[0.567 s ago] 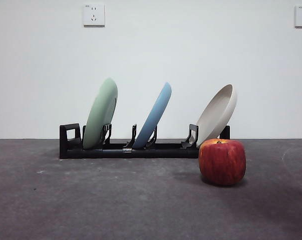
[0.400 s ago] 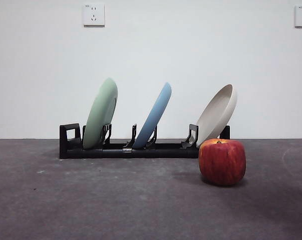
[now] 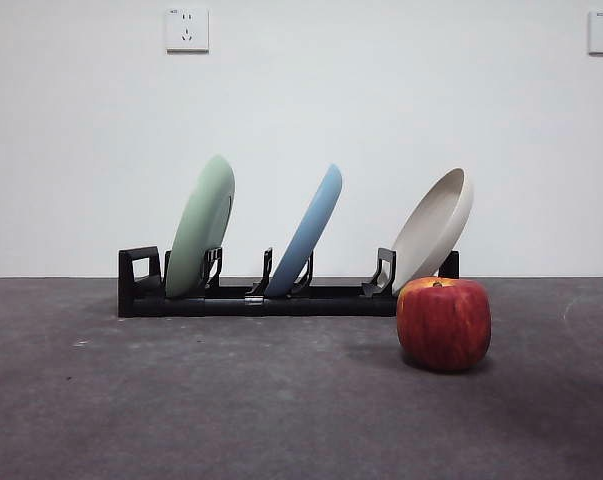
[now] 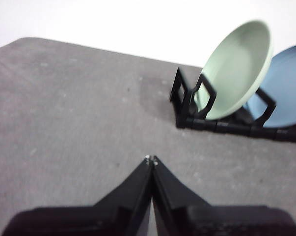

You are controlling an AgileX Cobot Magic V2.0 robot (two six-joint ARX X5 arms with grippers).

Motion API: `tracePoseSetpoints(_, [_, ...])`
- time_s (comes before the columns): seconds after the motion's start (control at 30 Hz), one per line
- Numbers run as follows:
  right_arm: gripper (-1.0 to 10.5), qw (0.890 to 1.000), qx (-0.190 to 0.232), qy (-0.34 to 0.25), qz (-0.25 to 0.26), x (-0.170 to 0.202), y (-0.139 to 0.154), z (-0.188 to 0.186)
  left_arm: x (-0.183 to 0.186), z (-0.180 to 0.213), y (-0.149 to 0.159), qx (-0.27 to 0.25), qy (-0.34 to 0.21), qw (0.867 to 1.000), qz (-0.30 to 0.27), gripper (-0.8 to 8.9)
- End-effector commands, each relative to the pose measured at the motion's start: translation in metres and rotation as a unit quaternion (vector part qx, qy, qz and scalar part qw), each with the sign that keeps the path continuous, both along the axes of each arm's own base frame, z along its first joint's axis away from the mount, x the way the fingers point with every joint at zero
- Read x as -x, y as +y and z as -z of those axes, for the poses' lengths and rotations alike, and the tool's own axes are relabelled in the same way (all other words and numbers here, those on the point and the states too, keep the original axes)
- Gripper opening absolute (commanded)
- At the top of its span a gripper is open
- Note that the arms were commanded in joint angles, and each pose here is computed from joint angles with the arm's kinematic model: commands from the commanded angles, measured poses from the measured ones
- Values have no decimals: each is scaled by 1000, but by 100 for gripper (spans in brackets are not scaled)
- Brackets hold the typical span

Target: Take the green plate from the plate rack,put the plate on the table,take the apple from the table,put the apple in the plate

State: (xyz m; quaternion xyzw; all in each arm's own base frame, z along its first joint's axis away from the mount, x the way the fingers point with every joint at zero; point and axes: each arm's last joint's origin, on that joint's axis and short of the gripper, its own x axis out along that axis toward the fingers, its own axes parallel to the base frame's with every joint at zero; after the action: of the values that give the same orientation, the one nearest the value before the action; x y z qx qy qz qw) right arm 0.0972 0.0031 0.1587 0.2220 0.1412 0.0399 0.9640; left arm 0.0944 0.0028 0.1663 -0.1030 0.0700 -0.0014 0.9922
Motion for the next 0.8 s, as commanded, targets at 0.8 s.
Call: tracePoseSetpoints(0.8, [230, 972, 4, 50, -228, -115, 12, -143, -154, -141, -10, 52, 168, 962, 211, 106])
